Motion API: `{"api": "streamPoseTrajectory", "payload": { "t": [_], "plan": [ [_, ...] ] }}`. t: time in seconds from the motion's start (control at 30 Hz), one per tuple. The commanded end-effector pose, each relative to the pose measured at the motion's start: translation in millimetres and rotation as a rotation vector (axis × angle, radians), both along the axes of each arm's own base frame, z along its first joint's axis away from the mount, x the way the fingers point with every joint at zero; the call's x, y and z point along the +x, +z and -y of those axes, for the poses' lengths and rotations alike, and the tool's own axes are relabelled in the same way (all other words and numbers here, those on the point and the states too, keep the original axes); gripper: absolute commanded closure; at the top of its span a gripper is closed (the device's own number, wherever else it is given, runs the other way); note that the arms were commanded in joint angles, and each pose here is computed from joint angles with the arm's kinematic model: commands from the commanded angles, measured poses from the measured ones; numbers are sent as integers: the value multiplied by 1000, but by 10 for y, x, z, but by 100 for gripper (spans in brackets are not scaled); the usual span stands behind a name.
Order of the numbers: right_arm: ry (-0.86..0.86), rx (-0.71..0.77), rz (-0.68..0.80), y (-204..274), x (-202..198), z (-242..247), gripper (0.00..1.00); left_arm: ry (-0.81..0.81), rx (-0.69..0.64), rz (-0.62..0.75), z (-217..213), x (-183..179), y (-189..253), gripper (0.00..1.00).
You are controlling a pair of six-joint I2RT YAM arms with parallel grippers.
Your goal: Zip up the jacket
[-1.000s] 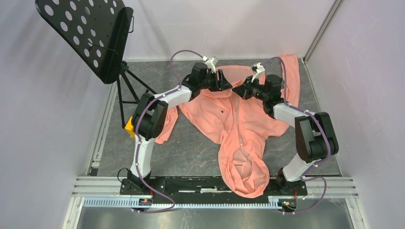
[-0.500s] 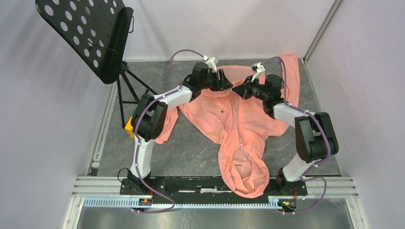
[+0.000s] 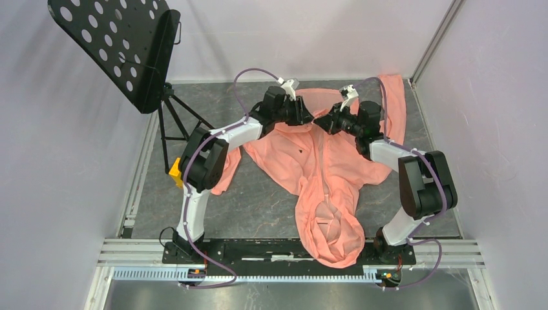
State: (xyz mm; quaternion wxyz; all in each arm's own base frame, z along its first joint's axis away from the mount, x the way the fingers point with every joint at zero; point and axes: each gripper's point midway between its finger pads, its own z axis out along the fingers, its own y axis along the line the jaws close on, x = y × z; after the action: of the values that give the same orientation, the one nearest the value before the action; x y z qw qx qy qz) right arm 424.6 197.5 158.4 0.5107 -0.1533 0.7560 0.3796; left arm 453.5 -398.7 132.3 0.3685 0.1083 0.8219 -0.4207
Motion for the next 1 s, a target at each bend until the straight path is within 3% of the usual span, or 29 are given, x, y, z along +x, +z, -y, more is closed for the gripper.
{"api": "streamPoseTrajectory", "payload": {
  "t": [0.0, 0.17, 0.23, 0.33, 0.43, 0.63, 0.73, 0.97],
  "plan": [
    [11, 15, 41, 92, 20, -22, 100, -2, 1, 100, 14, 74, 353, 60],
    [11, 14, 38, 76, 26, -25, 100, -32, -2, 114, 29, 41, 411, 69],
    [10, 8, 40, 65, 26, -19, 100, -41, 10, 117, 14, 35, 412, 86],
    [2, -25, 59, 32, 53, 16, 100, -89, 24, 137, -36, 5, 477, 97],
    [15, -72, 97, -34, 82, 37, 100, -174, 59, 161, -114, -77, 599, 98],
    [-11, -233, 170, -232, 151, 200, 100, -226, 250, 287, -447, -77, 1044, 98],
    [-35, -341, 140, -401, 220, 293, 100, -241, 278, 323, -507, -79, 1281, 98],
    [-76, -418, 83, -665, 236, 286, 100, -239, 282, 357, -484, -4, 1486, 98]
  ]
}}
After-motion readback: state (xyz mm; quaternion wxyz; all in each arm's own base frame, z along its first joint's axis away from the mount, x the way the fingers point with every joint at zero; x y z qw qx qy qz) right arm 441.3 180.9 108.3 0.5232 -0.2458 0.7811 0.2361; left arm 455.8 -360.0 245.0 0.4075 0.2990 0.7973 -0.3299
